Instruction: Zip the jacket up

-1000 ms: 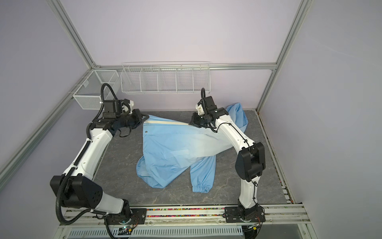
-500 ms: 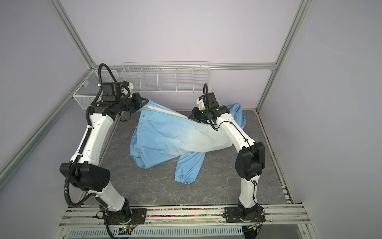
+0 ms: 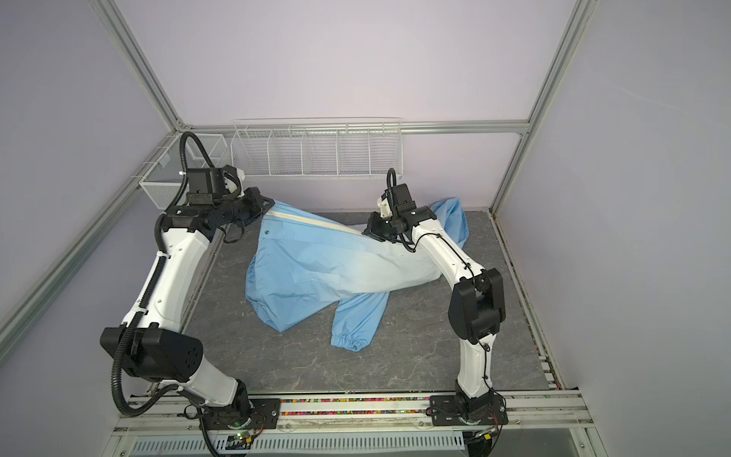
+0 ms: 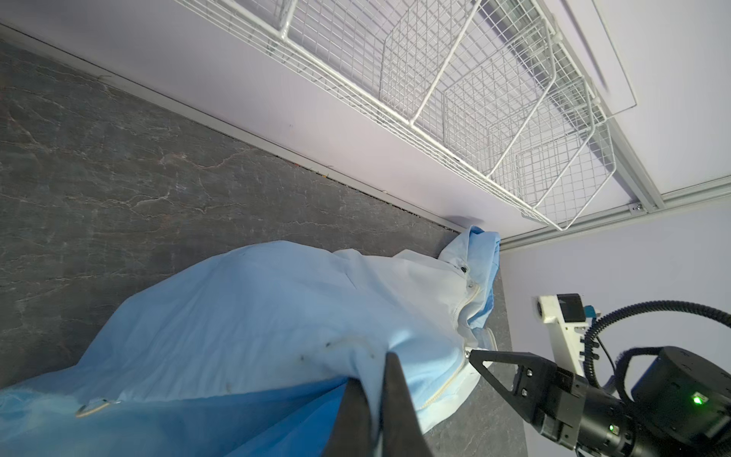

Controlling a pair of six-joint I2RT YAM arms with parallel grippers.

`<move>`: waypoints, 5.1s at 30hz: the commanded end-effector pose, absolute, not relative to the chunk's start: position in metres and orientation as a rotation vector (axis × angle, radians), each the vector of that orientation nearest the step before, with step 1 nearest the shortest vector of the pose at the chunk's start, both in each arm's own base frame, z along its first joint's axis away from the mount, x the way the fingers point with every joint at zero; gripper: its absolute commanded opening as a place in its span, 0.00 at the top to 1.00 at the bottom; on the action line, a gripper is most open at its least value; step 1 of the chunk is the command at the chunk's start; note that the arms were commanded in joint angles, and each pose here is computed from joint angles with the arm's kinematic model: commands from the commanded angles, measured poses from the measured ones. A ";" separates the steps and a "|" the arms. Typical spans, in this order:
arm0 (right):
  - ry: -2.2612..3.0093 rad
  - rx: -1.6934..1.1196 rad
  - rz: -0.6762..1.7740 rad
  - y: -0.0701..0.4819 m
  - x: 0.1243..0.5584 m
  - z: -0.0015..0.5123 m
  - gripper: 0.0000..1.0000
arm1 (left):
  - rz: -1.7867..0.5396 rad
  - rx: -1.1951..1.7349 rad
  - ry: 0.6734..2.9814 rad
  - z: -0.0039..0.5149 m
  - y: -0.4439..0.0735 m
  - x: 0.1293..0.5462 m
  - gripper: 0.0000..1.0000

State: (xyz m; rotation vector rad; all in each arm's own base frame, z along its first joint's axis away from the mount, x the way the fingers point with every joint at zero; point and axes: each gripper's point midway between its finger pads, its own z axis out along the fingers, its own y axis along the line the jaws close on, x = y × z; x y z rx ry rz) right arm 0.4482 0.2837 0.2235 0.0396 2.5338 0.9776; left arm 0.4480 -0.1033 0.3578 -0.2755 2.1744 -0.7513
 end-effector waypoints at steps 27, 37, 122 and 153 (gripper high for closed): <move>2.598 0.102 0.878 0.256 0.453 0.200 0.93 | -0.283 -0.448 2.076 0.383 -0.023 0.445 1.00; 2.600 0.100 0.879 0.252 0.452 0.201 0.93 | -0.185 -0.462 2.102 0.378 -0.012 0.447 1.00; 2.615 0.215 0.742 0.180 0.461 0.189 0.93 | 0.282 -0.449 2.139 0.375 0.042 0.438 1.00; 2.642 0.253 0.653 0.153 0.462 0.179 0.93 | 0.256 -0.474 2.128 0.374 0.042 0.430 1.00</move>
